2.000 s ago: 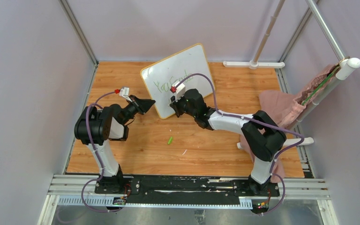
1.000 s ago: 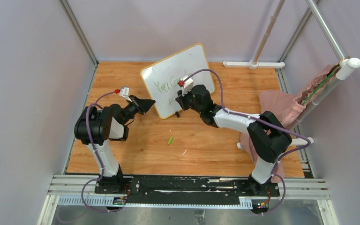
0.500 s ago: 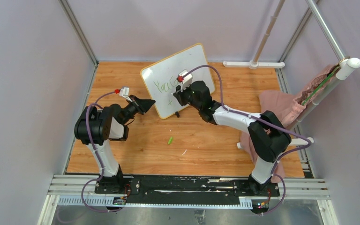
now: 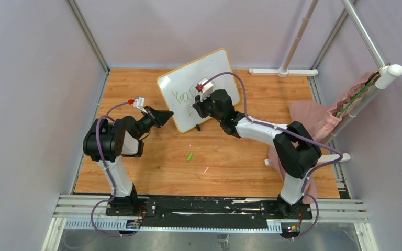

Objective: Write a sentence on the whiteboard

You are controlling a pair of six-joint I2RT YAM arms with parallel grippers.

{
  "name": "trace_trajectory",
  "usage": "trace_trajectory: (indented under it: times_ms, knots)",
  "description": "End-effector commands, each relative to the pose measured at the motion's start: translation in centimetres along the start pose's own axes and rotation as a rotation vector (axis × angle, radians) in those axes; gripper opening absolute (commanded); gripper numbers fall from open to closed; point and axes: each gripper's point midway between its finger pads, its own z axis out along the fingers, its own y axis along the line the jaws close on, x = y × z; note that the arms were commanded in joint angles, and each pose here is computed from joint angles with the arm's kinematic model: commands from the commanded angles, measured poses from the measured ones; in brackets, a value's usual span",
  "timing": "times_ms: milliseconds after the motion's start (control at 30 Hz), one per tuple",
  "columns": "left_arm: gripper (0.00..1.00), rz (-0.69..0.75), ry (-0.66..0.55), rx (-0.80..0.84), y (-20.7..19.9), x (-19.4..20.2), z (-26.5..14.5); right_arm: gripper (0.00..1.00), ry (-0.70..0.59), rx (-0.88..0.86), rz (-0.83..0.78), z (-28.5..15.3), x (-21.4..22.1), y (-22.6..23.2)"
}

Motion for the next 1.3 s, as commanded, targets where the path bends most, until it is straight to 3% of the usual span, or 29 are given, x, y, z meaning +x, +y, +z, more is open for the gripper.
trace_trajectory:
  times_ms: [0, 1267]
  knots:
    - [0.0, 0.017, -0.001, 0.005, 0.1, 0.3, 0.3, 0.0, 0.006, 0.014, 0.019, 0.3, 0.2, -0.7]
    - [0.0, 0.017, 0.002, 0.007, 0.0, 0.5, 0.3, 0.0, 0.069, 0.026, 0.054, -1.8, 4.2, -0.5]
